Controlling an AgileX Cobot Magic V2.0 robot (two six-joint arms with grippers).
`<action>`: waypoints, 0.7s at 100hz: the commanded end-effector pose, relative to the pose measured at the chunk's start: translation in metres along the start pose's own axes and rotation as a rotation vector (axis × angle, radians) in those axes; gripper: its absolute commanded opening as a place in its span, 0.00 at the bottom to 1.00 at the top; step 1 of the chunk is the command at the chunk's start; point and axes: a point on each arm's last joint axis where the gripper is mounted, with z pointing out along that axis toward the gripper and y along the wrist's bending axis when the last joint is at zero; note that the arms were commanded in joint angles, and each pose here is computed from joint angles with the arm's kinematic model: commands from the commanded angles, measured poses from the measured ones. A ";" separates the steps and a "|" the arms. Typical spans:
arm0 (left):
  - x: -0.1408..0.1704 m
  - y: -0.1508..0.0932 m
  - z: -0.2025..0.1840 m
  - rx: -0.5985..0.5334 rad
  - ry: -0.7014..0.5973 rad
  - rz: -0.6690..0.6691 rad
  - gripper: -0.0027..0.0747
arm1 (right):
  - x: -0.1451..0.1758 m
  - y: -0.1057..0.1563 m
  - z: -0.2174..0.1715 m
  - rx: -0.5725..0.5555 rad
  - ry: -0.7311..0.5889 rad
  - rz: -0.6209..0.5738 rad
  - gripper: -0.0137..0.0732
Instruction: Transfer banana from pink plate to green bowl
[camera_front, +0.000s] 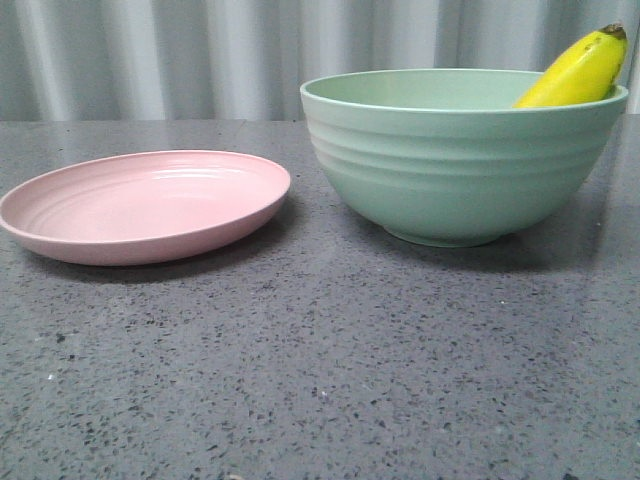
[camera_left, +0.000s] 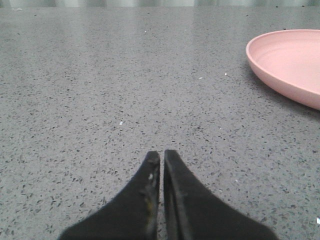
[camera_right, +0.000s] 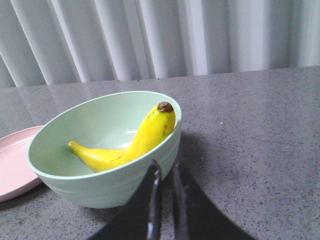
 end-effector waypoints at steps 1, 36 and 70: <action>-0.004 0.000 -0.001 -0.005 -0.079 -0.015 0.01 | -0.015 0.000 -0.002 0.012 -0.092 -0.018 0.12; -0.004 0.000 -0.001 -0.005 -0.079 -0.015 0.01 | 0.027 -0.014 -0.001 0.116 -0.256 -0.198 0.12; -0.004 0.000 -0.001 -0.005 -0.079 -0.015 0.01 | 0.073 -0.026 0.000 0.214 -0.274 -0.195 0.12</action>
